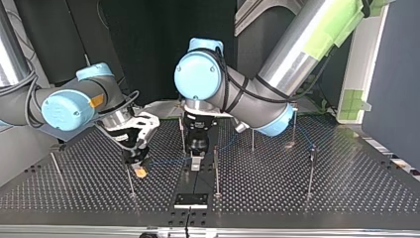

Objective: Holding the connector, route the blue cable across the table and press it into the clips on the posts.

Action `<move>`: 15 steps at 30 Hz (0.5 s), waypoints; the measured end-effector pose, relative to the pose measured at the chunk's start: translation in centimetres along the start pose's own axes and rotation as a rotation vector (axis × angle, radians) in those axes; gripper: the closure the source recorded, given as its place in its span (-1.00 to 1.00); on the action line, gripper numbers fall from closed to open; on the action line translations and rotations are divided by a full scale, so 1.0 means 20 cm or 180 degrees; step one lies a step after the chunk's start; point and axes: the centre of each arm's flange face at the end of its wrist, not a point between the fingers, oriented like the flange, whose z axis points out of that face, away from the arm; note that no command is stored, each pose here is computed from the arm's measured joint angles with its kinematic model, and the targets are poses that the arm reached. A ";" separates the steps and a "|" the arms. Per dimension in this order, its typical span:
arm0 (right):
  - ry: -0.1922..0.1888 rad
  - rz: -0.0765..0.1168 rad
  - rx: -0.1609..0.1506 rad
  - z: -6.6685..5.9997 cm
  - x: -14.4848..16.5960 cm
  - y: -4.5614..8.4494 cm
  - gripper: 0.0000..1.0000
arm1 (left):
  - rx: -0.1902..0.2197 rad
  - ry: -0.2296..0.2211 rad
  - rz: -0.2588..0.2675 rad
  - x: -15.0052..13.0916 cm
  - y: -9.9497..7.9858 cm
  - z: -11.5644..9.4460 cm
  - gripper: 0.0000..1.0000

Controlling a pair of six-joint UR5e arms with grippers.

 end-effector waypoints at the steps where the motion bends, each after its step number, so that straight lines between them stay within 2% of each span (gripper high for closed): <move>1: 0.0000 0.0000 0.0000 0.00 0.00 0.00 1.00 | -0.0001 0.0012 0.0006 0.00 0.00 -0.01 -1.00; 9: 0.0001 0.0002 -0.0002 0.00 0.00 0.00 1.00 | 0.0039 0.0187 0.0106 0.04 -0.07 -0.09 -1.00; 15: 0.0000 0.0004 -0.0002 0.00 0.00 0.00 1.00 | 0.0036 0.0202 0.0128 0.07 -0.11 -0.13 -1.00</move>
